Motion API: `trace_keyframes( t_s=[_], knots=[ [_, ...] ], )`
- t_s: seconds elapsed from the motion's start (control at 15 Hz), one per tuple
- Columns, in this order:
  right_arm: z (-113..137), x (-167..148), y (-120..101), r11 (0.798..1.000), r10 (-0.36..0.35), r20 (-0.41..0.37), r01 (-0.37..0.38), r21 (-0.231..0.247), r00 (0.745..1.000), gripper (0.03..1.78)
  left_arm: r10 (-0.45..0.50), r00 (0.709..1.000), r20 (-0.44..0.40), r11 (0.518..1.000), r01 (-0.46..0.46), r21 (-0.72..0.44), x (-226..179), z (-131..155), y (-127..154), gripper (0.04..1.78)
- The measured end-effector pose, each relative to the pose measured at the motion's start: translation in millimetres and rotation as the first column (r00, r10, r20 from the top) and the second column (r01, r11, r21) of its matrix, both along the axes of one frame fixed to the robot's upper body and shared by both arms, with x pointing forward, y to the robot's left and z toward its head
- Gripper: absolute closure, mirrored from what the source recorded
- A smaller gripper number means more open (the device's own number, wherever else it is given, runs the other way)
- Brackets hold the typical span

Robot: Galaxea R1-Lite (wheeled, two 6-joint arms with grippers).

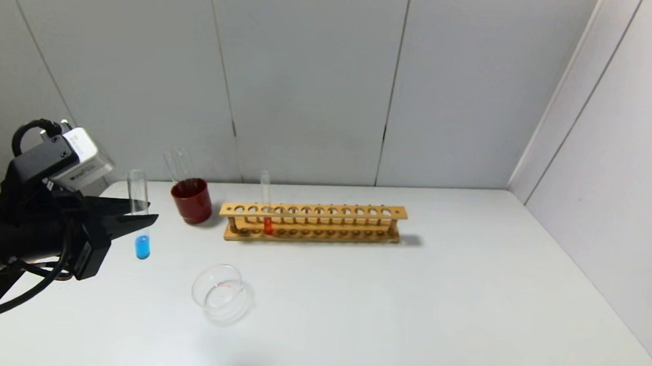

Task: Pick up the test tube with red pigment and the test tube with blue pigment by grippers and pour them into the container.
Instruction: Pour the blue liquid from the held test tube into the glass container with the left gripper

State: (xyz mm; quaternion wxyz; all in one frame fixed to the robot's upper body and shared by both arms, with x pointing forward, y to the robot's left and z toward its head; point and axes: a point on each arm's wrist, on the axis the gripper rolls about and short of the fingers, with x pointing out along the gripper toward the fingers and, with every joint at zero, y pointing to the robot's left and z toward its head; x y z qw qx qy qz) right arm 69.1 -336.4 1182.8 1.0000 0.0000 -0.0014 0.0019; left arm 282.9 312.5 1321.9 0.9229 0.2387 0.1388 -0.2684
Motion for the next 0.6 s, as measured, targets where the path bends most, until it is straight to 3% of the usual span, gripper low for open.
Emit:
trace_keyframes(
  t_s=[0.6],
  knots=[
    [0,0,0,1.0,0.0,0.0,0.0,0.0,1.0,0.06,-0.06,0.998,0.013,0.985,0.057,0.162,11,-12,0,1.5]
  ],
)
